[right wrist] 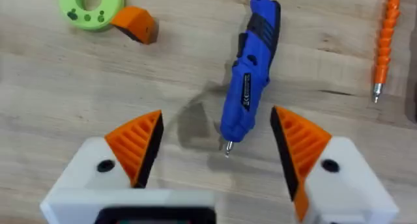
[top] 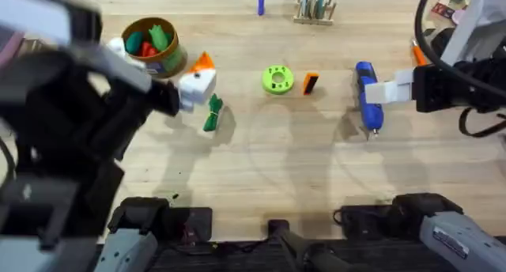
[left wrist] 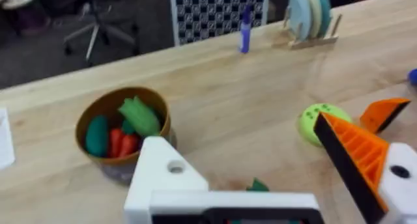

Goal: Pick up the gripper from the table and insert it into the empty holder that is missing its gripper. Then pick up a screw, insert it into the mounting hole, and use the screwdriver to tighten it. Finally, clean up the table by picking up the vegetable and placing it into the bucket.

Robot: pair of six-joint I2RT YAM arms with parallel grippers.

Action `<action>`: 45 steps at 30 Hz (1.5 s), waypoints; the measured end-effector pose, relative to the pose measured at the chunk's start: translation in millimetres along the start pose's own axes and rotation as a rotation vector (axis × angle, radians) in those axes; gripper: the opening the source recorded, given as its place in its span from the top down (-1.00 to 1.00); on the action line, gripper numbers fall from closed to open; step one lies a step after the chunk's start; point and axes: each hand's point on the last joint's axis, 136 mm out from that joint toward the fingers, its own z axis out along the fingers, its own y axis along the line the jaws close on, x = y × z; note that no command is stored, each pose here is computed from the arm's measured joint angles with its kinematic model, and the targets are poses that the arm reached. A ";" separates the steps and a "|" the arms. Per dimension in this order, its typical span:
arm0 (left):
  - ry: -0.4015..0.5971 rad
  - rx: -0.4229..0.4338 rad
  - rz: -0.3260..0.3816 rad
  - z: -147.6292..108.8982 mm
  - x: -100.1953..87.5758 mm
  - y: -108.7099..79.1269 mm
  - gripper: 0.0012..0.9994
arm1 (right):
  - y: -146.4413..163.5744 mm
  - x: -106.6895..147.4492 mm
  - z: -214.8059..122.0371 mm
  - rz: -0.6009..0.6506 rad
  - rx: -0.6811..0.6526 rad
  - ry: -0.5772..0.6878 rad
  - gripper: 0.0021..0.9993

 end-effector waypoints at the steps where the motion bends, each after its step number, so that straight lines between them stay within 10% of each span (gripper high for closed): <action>1: -0.032 0.018 0.004 -5.1 1.7 -3.4 -0.97 | 0.0 0.0 0.0 0.000 0.000 0.000 -0.98; 17: -0.258 0.506 0.071 -44.6 51.4 -96.6 -0.97 | 0.0 0.0 0.0 0.000 0.000 0.000 -0.98; 29: -0.171 0.716 -0.100 -57.4 73.0 -124.0 -0.97 | 0.0 0.0 0.0 0.000 0.000 0.000 -0.98; 45: -0.213 0.841 0.058 -73.1 80.1 -141.6 -0.97 | 0.0 0.0 0.0 0.000 0.000 0.000 -0.98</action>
